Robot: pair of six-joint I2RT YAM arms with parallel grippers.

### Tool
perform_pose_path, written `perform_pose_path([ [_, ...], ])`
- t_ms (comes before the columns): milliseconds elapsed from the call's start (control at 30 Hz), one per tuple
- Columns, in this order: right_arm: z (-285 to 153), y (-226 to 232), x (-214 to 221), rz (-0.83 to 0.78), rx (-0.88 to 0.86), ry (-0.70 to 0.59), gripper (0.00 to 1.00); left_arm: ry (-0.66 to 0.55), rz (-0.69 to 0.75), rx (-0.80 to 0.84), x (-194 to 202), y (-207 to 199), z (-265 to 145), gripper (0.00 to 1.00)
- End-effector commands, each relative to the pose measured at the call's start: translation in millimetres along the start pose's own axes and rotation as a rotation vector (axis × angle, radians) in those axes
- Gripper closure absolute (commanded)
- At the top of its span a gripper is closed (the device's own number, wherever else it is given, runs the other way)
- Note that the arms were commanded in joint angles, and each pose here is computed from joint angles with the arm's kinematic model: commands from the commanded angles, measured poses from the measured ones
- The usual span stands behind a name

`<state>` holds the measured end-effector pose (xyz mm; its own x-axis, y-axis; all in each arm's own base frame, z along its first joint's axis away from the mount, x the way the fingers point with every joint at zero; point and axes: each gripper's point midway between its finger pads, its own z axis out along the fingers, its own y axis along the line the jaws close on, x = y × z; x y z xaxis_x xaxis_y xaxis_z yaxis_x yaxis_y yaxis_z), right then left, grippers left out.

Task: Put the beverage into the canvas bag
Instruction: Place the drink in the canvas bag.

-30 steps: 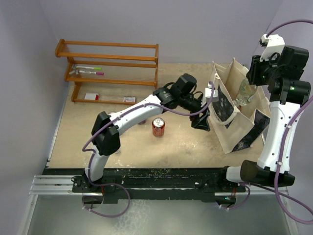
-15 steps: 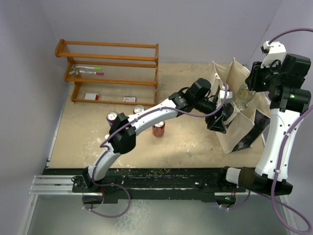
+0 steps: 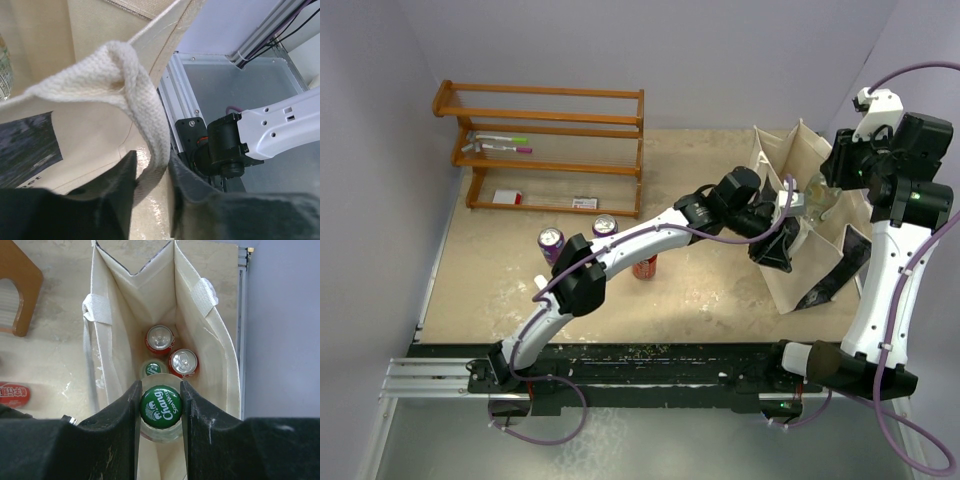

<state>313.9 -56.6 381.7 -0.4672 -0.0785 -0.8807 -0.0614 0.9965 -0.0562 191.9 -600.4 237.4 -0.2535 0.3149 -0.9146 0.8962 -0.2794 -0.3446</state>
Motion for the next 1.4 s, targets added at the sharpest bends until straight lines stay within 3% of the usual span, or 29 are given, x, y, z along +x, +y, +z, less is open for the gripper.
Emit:
perform_pose_path([
  [0,-19,-3,-55,-0.070,0.025,-0.223,1.00,-0.036,0.084,0.035,-33,-26,-18,0.81],
  [133,-14,-6,-55,-0.080,0.029,-0.212,1.00,-0.031,0.104,0.018,-40,-33,-31,0.95],
  [233,-2,-9,-56,-0.084,0.021,-0.196,1.00,-0.027,0.118,0.008,-43,-38,-36,1.00],
  [600,22,-22,-61,-0.242,0.018,-0.198,1.00,-0.004,0.099,-0.008,-37,-46,-45,1.00],
  [1367,95,-27,2,-0.385,-0.089,-0.056,1.00,0.054,0.103,-0.082,-7,-26,-66,1.00],
])
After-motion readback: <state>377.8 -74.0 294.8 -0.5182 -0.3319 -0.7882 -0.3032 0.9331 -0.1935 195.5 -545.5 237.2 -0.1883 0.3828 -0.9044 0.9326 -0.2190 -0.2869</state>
